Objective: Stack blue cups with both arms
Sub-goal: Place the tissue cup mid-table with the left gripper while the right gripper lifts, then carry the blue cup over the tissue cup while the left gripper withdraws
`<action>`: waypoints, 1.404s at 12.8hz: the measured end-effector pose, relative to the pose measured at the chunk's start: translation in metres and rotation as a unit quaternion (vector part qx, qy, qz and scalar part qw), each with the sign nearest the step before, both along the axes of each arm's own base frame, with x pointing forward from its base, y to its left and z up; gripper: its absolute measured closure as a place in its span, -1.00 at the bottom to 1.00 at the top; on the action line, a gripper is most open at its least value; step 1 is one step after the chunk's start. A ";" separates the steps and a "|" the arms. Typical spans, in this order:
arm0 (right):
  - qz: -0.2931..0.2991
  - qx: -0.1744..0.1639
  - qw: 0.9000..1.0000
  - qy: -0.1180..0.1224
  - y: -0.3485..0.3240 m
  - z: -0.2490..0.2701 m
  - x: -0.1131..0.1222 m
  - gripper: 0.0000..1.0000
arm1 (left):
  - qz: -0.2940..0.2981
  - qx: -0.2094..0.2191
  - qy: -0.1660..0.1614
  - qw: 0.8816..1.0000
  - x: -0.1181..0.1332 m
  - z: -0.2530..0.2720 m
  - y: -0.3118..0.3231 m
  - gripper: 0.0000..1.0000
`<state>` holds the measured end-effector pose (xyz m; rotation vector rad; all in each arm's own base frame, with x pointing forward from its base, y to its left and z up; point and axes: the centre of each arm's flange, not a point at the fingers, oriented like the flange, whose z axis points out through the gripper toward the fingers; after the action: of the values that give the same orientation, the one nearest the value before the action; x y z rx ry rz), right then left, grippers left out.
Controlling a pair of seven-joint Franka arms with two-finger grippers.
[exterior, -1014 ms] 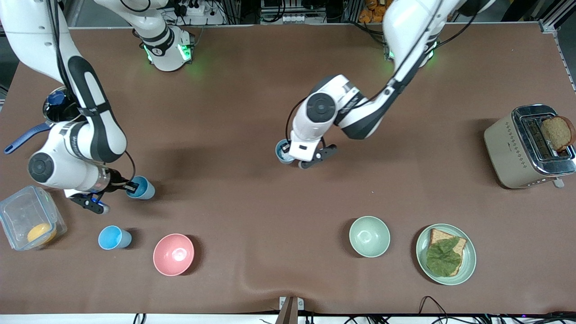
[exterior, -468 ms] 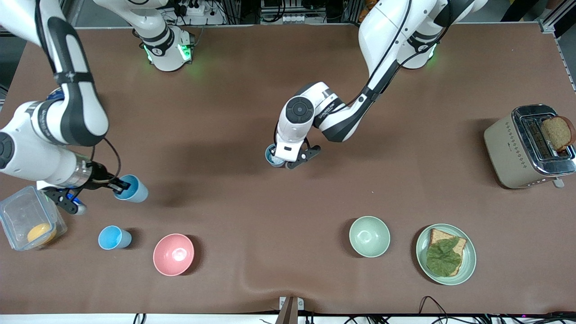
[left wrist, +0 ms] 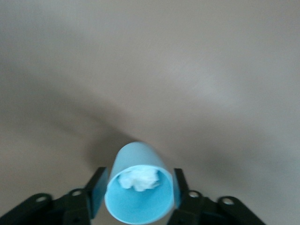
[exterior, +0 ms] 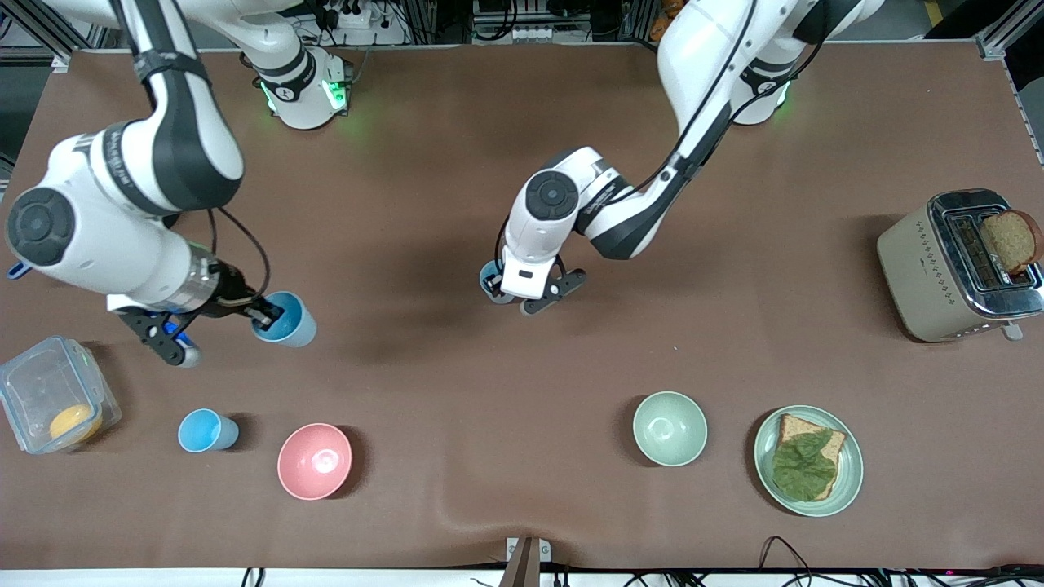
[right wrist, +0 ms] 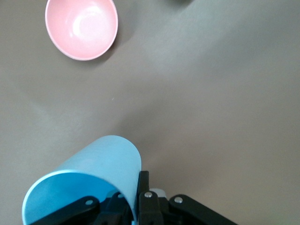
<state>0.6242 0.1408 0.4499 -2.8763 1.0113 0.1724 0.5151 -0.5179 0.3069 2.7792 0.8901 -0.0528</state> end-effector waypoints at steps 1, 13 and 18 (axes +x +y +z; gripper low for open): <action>-0.004 -0.001 1.000 0.003 0.016 -0.001 -0.004 0.92 | 0.010 -0.003 -0.015 1.000 0.011 0.032 0.012 -0.60; -0.044 0.031 0.998 0.030 0.173 -0.036 -0.053 0.92 | -0.118 0.097 -0.070 0.986 0.118 0.241 0.372 -1.00; -0.076 0.024 0.996 0.035 0.264 -0.091 -0.091 0.92 | -0.193 0.115 -0.078 0.971 0.124 0.254 0.457 -1.00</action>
<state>0.5336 0.4045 0.3585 -2.7537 1.2155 0.2833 0.6386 -0.0611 0.5605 3.0778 0.3260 0.2151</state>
